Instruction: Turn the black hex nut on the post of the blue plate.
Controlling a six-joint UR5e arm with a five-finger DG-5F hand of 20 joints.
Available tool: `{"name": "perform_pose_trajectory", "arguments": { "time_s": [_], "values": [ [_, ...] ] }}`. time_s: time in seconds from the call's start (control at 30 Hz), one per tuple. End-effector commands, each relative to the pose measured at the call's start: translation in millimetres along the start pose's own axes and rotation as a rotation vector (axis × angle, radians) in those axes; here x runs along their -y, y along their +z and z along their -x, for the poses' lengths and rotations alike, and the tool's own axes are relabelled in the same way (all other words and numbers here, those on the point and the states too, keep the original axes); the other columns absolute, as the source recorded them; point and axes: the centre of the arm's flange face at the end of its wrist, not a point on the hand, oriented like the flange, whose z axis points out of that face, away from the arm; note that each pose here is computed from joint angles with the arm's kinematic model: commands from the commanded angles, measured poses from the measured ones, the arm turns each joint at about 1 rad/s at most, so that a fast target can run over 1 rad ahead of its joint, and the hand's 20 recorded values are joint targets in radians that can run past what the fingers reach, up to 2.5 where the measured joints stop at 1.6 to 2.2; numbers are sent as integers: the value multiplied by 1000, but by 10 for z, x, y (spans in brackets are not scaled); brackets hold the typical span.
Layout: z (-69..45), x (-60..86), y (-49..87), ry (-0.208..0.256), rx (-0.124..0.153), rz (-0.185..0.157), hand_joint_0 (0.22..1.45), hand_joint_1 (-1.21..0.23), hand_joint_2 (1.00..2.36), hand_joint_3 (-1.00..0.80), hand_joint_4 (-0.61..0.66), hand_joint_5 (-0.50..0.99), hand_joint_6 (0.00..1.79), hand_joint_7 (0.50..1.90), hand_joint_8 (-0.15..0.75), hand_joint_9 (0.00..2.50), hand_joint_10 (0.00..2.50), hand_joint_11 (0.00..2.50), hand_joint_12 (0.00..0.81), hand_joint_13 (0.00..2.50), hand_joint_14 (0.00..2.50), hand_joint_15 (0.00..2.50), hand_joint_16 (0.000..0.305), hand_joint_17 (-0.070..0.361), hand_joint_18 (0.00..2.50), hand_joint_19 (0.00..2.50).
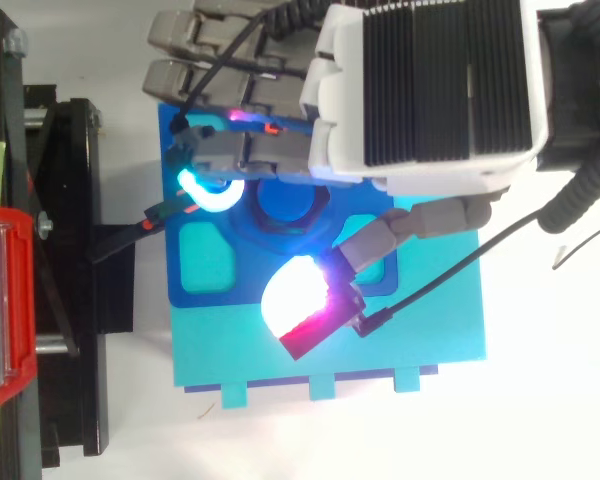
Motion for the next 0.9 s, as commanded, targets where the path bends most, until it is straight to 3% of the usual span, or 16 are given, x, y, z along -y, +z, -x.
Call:
{"name": "perform_pose_trajectory", "arguments": {
  "time_s": [0.0, 0.3, 0.43, 0.67, 0.87],
  "values": [
    [-4, -85, 27, -3, 5, 0, 444, -298, 1000, -500, 212, -214, 502, 919, 251, 81, 0, 0, 382, 0, 0, 6, 60, 136, 0, 36],
    [-26, -229, 62, -7, 7, -9, 444, -290, 1000, -500, 210, -216, 502, 920, 250, 83, 0, 0, 382, 0, 0, 7, 60, 135, 0, 34],
    [-116, -324, 94, -9, 5, -8, 443, -285, 1000, -500, 210, -216, 502, 919, 251, 82, 0, 0, 384, 0, 0, 10, 61, 136, 0, 42],
    [-231, -348, 132, -7, 18, -3, 441, -280, 1000, -500, 212, -217, 502, 923, 253, 80, 0, 0, 385, 0, 0, 7, 61, 137, 0, 42],
    [-251, -313, 123, -7, 12, -6, 441, -273, 1000, -500, 210, -217, 502, 920, 253, 82, 0, 0, 385, 0, 0, 10, 61, 137, 0, 38]
  ]
}}
